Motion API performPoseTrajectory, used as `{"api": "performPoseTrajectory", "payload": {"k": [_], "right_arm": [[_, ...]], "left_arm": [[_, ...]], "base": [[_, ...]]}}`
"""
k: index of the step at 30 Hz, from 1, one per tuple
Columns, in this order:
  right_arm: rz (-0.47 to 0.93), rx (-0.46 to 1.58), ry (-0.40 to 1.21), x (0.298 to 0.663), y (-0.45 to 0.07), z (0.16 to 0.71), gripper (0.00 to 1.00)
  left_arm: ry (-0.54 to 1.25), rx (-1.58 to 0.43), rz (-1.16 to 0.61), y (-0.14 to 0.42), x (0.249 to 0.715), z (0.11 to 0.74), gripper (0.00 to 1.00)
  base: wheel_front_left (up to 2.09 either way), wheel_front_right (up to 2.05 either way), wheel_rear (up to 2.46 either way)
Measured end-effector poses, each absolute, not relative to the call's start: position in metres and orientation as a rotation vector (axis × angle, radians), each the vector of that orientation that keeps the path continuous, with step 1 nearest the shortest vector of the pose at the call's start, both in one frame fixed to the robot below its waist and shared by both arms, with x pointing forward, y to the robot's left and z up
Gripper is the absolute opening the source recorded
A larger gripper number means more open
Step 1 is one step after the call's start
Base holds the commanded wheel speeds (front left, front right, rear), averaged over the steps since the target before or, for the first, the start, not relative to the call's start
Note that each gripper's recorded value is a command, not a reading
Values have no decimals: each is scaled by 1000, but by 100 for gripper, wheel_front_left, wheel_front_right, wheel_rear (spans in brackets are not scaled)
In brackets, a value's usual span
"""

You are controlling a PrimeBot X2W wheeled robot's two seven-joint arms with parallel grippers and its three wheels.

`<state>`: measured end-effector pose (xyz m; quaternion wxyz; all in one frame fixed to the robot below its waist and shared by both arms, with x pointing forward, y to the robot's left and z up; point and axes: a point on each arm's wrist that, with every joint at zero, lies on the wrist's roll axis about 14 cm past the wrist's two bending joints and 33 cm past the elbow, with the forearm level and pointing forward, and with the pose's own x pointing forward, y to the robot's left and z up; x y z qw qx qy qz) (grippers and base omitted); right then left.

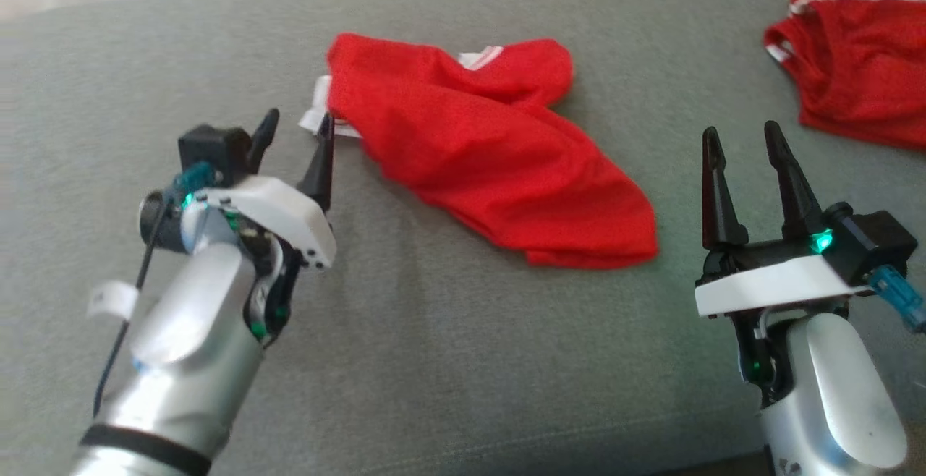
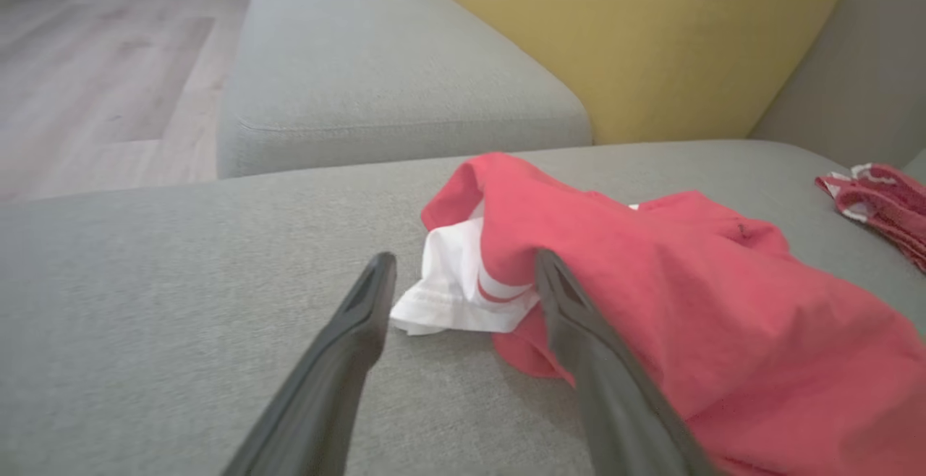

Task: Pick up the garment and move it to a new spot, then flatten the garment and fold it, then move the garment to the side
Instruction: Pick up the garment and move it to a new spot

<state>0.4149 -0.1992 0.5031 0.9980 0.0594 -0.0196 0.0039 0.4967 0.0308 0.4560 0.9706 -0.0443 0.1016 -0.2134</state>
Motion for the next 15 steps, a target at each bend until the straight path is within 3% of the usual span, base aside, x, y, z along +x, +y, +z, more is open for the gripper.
{"api": "performPoseTrajectory", "payload": {"k": [15], "right_arm": [[139,117,-50,403,-152,514,100]], "left_arm": [[69,-221,-199,96,416,488,100]], "base": [[0,0,0]]}}
